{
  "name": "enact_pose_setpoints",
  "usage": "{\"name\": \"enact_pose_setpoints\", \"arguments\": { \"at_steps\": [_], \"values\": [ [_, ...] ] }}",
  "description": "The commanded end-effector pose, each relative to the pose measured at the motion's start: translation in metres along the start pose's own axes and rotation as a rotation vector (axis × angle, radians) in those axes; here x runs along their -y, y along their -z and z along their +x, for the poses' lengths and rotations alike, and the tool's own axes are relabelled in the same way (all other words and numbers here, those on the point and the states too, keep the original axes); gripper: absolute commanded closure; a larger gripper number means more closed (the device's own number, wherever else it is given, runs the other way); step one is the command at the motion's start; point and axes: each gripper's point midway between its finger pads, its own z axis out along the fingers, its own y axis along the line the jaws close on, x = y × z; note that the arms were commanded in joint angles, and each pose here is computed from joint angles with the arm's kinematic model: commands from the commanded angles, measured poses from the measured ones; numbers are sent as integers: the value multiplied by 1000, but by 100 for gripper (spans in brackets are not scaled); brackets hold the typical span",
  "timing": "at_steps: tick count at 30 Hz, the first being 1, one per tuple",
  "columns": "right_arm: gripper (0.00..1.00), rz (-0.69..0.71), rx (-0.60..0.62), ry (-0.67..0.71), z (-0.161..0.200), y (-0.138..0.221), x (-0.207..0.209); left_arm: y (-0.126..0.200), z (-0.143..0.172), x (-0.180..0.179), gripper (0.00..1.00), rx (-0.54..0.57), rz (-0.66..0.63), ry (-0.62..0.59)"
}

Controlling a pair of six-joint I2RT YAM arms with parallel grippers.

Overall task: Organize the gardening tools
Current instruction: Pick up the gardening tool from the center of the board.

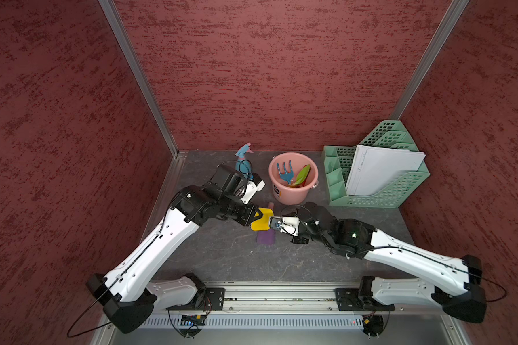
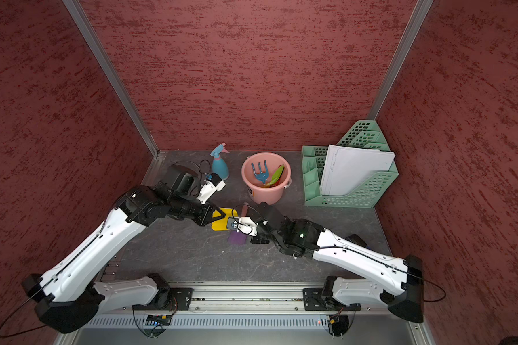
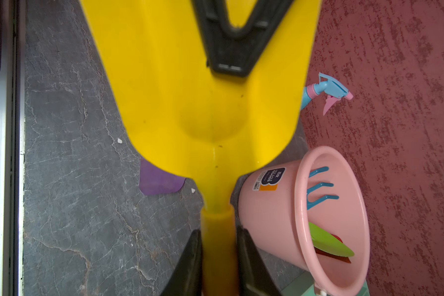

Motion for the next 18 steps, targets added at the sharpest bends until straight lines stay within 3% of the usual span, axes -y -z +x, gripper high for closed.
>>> {"name": "enact_pose_setpoints", "arguments": {
  "at_steps": [1,4,9,11,15,18],
  "values": [
    [98,39,18,-54,1,1,4,10,-17,24,100,76,111,-33],
    [100,55,27,-79,1,1,6,11,-19,25,97,88,116,-27],
    [100,84,35,-119,4,1,9,13,-23,23,38,107,100,-17],
    [100,99,35,-133,6,1,11,15,-24,19,23,122,80,-12],
    [100,140,31,-178,12,-1,15,27,-28,4,3,197,17,16],
    [100,188,42,-265,16,-2,27,39,-30,-9,0,280,-21,59]
  ]
}}
